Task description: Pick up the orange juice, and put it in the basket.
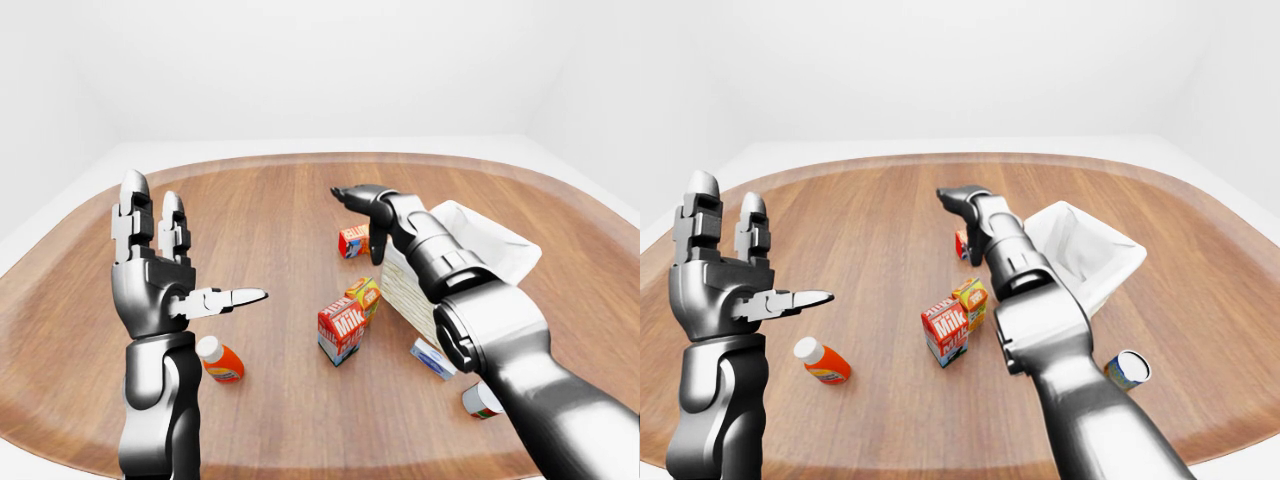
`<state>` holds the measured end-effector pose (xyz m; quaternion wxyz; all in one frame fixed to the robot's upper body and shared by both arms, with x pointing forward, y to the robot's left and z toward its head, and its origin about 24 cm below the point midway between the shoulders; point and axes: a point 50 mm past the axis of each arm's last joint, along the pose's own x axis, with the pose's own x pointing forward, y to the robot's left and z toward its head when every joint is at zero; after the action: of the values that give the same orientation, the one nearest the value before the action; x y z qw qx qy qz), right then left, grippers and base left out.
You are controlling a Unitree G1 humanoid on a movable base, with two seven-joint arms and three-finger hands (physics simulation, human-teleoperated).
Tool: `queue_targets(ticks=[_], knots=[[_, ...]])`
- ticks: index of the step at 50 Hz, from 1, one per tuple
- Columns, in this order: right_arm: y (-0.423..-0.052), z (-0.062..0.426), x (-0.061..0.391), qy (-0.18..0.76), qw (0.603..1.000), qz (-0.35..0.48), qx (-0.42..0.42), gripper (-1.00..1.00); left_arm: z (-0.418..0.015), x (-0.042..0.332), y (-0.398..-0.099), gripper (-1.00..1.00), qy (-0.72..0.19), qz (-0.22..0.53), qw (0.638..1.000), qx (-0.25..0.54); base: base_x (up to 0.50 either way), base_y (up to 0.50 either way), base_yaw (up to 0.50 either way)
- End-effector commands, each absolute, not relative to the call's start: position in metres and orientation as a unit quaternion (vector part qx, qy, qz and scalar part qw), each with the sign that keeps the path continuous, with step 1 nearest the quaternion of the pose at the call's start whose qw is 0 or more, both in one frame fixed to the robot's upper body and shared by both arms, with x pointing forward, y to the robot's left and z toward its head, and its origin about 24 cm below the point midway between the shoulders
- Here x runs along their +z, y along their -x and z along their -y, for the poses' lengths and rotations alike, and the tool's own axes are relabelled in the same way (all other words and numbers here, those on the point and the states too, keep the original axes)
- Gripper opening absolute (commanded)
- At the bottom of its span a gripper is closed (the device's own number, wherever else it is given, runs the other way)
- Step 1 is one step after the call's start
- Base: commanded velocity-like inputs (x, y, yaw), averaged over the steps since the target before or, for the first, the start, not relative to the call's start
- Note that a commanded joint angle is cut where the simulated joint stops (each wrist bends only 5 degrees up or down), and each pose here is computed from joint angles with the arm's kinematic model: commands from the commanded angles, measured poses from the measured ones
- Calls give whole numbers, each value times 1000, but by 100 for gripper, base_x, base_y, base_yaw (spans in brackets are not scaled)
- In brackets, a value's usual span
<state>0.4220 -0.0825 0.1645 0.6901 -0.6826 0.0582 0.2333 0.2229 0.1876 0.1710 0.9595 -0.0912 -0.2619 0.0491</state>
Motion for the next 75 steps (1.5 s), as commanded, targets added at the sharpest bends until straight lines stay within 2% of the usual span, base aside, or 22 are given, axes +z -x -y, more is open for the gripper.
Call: queue_targets(ticks=[1, 75], knots=[[-421, 87, 155, 679, 693, -66, 234, 100, -188, 171, -223, 100, 91, 262, 960, 49, 0, 0, 0], [-409, 99, 108, 659, 702, -103, 248, 100, -188, 171, -223, 100, 91, 262, 959, 49, 0, 0, 0]])
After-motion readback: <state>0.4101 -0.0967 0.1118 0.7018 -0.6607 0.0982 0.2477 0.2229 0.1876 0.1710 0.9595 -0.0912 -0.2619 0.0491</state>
